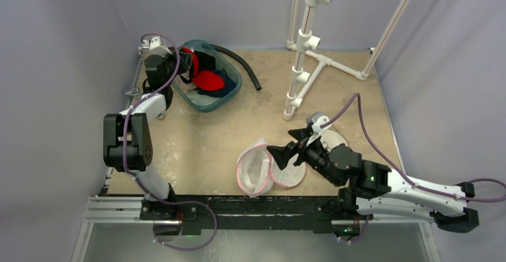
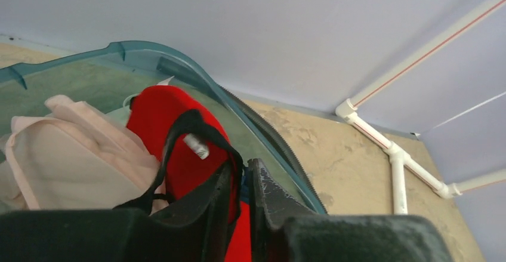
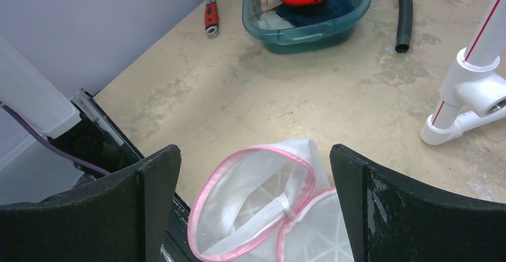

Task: Unzip the laundry bag and remove the bra
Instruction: Place the bra in the bin.

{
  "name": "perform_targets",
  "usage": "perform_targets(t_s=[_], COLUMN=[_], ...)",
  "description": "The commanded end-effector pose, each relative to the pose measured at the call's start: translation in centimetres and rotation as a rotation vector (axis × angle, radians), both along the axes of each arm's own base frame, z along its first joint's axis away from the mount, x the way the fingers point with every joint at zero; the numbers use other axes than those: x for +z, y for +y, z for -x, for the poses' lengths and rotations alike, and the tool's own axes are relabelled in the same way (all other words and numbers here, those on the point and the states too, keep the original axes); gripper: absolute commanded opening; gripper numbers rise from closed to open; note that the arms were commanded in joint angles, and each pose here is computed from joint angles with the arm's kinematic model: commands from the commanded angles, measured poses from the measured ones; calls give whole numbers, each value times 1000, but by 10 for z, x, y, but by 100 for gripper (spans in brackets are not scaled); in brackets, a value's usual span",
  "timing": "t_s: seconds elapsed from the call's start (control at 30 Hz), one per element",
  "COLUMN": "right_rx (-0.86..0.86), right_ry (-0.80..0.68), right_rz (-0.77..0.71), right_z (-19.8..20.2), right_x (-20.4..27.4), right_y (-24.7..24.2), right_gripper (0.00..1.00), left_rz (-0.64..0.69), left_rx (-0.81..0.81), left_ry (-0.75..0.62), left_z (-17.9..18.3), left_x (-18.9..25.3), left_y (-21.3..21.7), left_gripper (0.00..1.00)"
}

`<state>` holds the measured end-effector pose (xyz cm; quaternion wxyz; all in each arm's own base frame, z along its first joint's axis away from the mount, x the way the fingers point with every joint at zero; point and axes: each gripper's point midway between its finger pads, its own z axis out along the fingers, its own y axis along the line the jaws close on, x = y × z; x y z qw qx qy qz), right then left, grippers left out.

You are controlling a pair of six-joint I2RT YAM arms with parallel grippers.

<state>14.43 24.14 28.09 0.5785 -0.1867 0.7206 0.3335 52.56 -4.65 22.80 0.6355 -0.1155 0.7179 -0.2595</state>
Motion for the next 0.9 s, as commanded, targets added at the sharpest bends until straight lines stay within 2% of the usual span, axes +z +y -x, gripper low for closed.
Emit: perform_targets(t_s=[0.0,0.2,0.27,0.47,0.6,0.77,0.87], right_rx=[-12,-22,-27,-20,-14,-8,-8], right_ry=[-2,-9,-13,-20,-20,-17,-18], right_rz=[-4,1,4,8,5,-4,-5], right_z=[-2,-4,-5,-5,-4,-3,-3], right_x=[9,10,10,9,9,7,7], right_y=[0,0,0,2,3,3,3], right_gripper=[98,98,98,98,98,98,98], left_rz=[-41,-93,-123,-152,-152,-186,-125], left_rx=[90,310,379,575,648,608,513], left_ry=[-106,48,82,171,235,314,382], left_z=[-12,-7,0,31,50,59,57], left_x=[16,4,5,12,21,11,-10], left_y=[18,59,72,106,117,114,103], left_gripper=[20,62,68,71,72,79,80])
